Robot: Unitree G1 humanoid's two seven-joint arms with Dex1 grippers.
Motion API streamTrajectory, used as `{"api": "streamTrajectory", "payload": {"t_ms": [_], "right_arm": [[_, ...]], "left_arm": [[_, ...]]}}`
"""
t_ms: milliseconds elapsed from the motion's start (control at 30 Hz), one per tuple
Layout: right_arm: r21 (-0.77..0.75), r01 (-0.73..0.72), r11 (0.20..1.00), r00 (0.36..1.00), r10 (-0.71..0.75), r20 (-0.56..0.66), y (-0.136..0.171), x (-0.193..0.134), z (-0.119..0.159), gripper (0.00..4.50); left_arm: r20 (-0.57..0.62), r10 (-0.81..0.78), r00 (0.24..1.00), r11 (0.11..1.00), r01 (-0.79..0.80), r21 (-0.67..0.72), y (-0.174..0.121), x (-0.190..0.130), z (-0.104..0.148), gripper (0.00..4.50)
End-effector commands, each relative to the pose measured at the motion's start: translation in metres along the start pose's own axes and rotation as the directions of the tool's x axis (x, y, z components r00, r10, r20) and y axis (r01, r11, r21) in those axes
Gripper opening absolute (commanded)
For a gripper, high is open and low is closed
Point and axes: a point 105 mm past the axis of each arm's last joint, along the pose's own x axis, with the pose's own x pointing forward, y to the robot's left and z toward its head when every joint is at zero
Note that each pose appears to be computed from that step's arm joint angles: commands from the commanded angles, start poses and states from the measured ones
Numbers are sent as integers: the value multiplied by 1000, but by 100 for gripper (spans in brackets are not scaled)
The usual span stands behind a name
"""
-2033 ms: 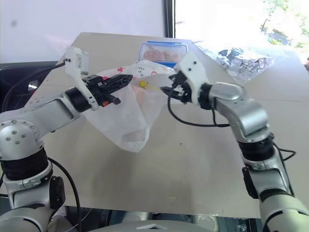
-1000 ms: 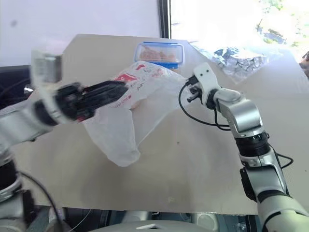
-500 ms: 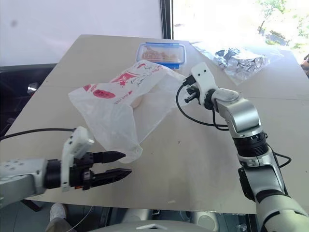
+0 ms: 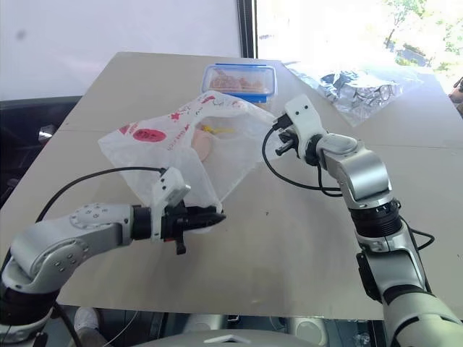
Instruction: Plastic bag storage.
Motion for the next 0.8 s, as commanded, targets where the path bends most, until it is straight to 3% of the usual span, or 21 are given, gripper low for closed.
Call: {"api": "streamTrajectory", "payload": {"t_ms": [33,100,167,233,333,400,467,567,700,800], "right_arm": [[-9,27,1000,995,-26,91,-12,-6,26,0],[33,7,999,988,-12,153,-16,-10,41,0],[102,-55,993,962,25,270,-22,-21,72,0],[196,-153,969,895,51,443,-35,-40,118,0],[292,-293,911,738,21,674,-65,-79,183,0],[326,-345,880,635,-37,772,-89,-106,220,0],[319,-356,878,570,-67,819,-103,-129,245,0],[264,-306,915,525,-69,848,-113,-159,267,0],[234,-187,954,548,-96,831,-127,-183,263,0],[238,-122,964,591,-123,797,-136,-196,246,0]], "left_arm": [[93,-55,994,998,55,4,-9,-3,16,11],[311,-110,944,988,137,-65,-12,-21,55,11],[586,-159,795,955,274,-113,-12,-61,112,11],[800,-152,580,932,355,-80,-4,-117,171,11],[959,-43,280,944,325,-53,22,-193,229,11],[989,43,138,958,274,-80,41,-231,252,11],[991,87,101,971,214,-107,52,-245,265,11],[982,107,156,985,120,-126,61,-233,278,11],[968,121,219,977,145,-155,73,-195,287,11],[941,88,328,975,164,-148,70,-152,282,11]]}}
